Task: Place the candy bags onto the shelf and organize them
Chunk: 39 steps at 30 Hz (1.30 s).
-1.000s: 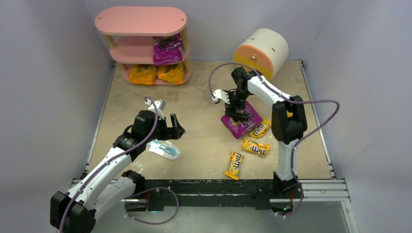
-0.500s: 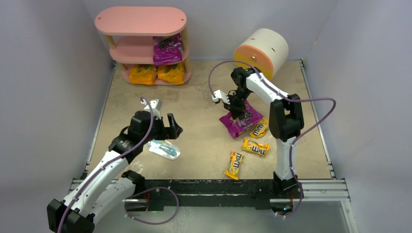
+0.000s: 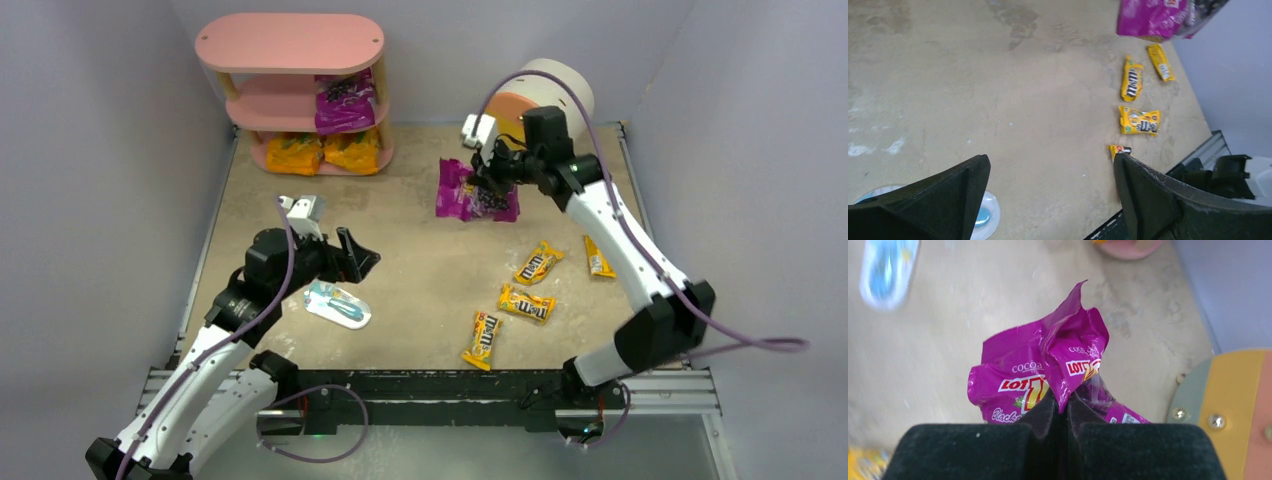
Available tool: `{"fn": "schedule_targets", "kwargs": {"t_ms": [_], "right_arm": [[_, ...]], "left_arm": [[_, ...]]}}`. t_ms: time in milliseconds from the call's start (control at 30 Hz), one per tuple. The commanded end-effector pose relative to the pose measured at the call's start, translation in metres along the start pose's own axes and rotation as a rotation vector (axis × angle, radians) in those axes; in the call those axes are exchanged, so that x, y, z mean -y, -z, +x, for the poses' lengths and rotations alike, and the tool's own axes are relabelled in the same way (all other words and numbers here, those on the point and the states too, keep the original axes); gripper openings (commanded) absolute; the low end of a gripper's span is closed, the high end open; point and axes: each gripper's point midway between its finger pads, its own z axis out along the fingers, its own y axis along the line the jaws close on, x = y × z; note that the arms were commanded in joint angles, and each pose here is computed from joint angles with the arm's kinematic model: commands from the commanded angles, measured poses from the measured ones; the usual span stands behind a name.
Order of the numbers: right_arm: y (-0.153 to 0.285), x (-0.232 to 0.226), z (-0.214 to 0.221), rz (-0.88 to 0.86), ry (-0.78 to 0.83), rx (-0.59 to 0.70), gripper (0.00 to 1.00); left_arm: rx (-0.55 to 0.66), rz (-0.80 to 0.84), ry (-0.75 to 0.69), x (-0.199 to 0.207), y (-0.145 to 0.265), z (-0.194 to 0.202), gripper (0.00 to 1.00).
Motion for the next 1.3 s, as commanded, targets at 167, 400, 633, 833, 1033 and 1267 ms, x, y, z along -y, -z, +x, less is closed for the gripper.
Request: {"fn": "schedule_targets", "kwargs": {"t_ms": [167,400,633,833,1033,1267], "right_arm": [[0.111,0.031,-0.108,0.412,-1.144,0.982,0.0],[0.137,0.01,-0.094,0.366,-1.505,1.214,0.0],[0.109,0.003,-0.095,0.269,-1.678,1.192,0.0],[0.099,-0.004,-0.096,0.199,-1.768,1.178,0.0],[0.104,-0.013,-0.09,0.193,-1.813,1.177,0.0],[0.094,-0.024,-0.071,0.187,-1.859,1.148,0.0]], "left_arm": [[0.144,0.498,-0.011,0.097,0.002,-0.051,1.0],[0.181,0.662,0.007,0.135,-0.024,-0.056,1.0],[0.167,0.646,-0.088,0.179,-0.072,-0.034,1.0],[0.232,0.576,-0.052,0.176,-0.096,-0.041,1.0],[0.292,0.493,-0.025,0.163,-0.106,-0.05,1.0],[0.302,0.726,0.011,0.199,-0.081,-0.052,1.0]]}}
